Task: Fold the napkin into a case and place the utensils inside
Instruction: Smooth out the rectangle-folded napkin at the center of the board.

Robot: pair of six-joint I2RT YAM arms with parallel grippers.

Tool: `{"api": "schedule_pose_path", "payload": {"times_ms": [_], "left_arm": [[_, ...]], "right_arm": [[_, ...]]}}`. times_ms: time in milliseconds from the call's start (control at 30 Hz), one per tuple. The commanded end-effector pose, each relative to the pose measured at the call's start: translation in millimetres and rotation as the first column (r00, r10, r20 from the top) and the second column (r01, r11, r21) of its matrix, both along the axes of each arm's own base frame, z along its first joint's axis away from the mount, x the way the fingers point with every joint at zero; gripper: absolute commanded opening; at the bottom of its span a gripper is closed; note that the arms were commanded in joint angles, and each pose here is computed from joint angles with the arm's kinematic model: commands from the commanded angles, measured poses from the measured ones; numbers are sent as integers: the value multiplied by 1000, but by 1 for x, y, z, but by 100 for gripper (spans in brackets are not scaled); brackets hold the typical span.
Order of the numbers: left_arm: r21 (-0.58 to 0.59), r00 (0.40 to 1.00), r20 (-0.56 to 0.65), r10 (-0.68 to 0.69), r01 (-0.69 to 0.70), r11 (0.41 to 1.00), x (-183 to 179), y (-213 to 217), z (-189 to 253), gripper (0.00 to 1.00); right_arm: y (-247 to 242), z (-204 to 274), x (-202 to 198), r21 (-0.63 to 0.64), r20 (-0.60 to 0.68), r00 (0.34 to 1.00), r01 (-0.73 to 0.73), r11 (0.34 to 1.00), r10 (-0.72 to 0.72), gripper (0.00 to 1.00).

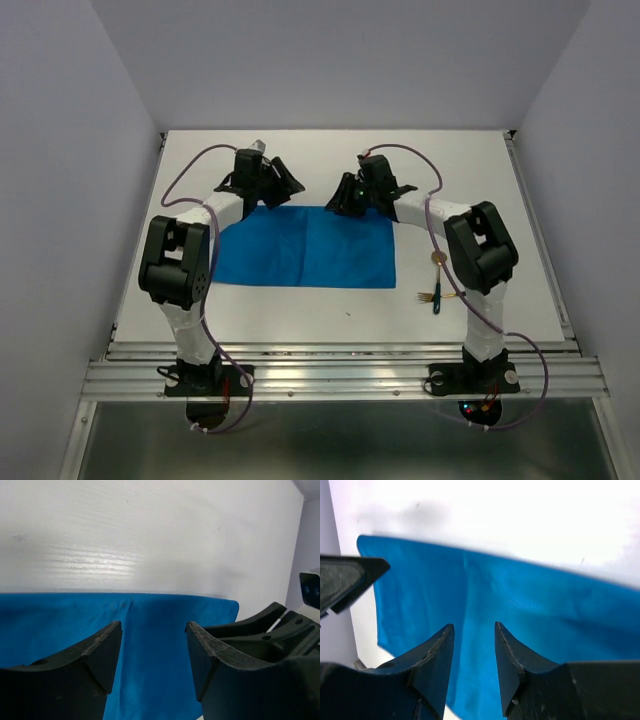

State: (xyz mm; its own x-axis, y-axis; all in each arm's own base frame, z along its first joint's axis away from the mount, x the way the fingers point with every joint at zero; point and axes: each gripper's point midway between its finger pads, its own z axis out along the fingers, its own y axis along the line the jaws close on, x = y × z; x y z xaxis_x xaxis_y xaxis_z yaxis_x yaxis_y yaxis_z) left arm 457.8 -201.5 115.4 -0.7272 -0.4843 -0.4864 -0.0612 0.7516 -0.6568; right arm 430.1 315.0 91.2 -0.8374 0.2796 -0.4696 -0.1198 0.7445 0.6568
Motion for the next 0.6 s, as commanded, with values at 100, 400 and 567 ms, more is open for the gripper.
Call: {"api": "schedule_pose_path", "payload": {"times_ms": [100,400,567], "left_arm": [[-162,998,45,-42,49,986,18,-10,-2,64],[-202,999,9,-45,46,978,23,-17,-20,63],[-204,999,-26,-44,38,978,24,-18,-36,62]], "right_arm": [[35,13,39,140,-5,1000,-17,990,18,45],[47,-10,55,166,-58,998,1,986,9,42],[49,-29,57,163,-93,996,15,987,0,39]]}}
